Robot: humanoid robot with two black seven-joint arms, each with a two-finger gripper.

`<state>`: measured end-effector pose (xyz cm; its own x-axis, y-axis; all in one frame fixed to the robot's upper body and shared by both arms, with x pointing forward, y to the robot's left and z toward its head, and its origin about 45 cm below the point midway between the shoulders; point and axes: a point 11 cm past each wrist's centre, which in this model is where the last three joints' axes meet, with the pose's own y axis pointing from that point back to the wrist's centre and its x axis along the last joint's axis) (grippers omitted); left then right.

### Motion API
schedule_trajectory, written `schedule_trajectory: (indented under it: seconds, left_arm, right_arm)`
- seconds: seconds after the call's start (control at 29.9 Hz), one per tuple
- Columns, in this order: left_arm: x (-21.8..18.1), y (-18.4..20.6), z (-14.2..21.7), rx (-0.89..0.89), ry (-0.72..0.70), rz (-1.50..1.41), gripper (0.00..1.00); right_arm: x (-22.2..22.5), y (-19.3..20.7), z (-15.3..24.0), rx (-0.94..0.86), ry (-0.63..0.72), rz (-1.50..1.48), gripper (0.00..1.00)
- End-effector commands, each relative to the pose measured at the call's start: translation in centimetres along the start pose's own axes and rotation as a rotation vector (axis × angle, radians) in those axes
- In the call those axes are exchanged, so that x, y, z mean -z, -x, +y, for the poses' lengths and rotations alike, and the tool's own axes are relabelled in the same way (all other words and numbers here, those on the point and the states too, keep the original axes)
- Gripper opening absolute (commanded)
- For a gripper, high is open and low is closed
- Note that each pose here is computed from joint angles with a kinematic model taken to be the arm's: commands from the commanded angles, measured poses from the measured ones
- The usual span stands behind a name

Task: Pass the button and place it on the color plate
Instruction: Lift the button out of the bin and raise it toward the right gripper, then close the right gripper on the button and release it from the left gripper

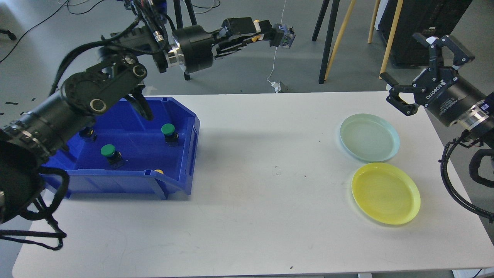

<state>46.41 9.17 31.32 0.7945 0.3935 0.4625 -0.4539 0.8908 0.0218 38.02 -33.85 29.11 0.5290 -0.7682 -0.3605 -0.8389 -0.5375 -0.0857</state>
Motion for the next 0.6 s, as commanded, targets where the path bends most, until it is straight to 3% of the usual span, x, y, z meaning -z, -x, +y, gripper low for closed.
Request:
schedule_trajectory:
  seconds: [0.0,0.33,0.57]
  left_arm:
    - [1.2,2.1,-1.7,-0.018,0.022,0.106,0.08]
    - [1.4,3.0,-2.1,-0.014,0.032,0.130,0.08]
    - [1.4,3.0,-2.1,-0.014,0.032,0.130,0.09]
  right_arm:
    - [-2.5,1.5,-1.3,0.039,0.025,-0.018,0.99]
    - [-5.4,4.4,-7.1,0.085,0.008,-0.058,0.99]
    - [-5.1,5.4,-8.9,0.114,0.020,-0.028,0.99]
